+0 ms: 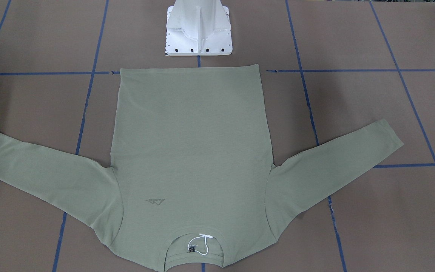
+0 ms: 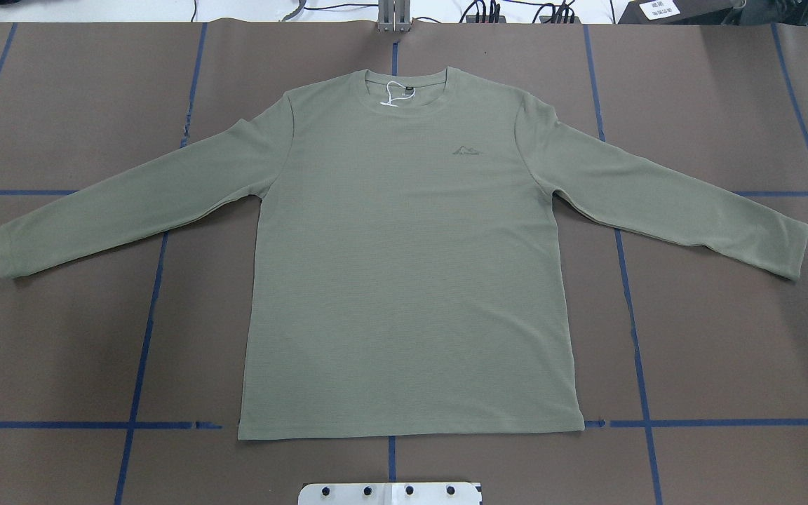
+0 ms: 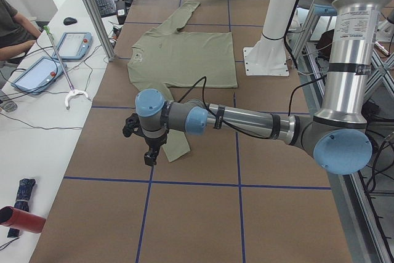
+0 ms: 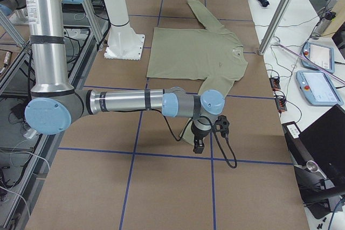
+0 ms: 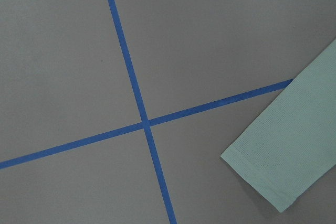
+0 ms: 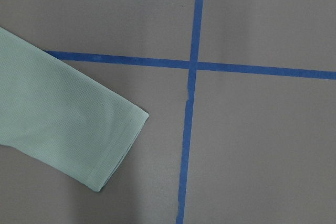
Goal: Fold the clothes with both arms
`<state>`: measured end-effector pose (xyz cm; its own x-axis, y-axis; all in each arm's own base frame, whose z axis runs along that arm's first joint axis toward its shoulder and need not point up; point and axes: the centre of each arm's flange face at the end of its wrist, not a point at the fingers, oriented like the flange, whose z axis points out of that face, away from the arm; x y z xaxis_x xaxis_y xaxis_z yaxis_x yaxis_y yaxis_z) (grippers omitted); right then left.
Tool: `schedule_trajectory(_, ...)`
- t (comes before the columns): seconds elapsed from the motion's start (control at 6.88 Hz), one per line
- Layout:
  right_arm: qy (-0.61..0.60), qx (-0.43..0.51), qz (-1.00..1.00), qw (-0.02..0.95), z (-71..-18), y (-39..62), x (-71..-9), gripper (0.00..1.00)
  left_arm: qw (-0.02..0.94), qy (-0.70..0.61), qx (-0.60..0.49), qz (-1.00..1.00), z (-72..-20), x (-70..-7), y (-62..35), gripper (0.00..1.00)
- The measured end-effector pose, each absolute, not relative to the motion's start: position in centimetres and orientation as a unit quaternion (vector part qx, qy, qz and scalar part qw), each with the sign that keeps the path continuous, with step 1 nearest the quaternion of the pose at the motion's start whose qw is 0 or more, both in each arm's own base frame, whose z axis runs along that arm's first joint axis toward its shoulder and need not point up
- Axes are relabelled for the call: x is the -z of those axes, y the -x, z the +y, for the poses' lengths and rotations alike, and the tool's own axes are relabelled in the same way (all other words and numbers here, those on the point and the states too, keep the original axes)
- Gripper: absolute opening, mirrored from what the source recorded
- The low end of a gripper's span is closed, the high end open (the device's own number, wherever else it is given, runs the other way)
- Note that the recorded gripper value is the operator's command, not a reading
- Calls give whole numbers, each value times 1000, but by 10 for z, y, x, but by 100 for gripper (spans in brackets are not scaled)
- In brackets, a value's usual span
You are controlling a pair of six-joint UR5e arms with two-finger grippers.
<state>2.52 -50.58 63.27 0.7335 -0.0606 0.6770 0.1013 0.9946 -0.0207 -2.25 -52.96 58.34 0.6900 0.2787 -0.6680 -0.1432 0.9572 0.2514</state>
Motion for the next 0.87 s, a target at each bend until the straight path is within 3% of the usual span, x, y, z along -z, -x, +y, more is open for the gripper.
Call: schedule_trajectory(0.87,31,41,-384,922,-501,-22,-635,100,918,-99,-122,364,-534,-580,21,100)
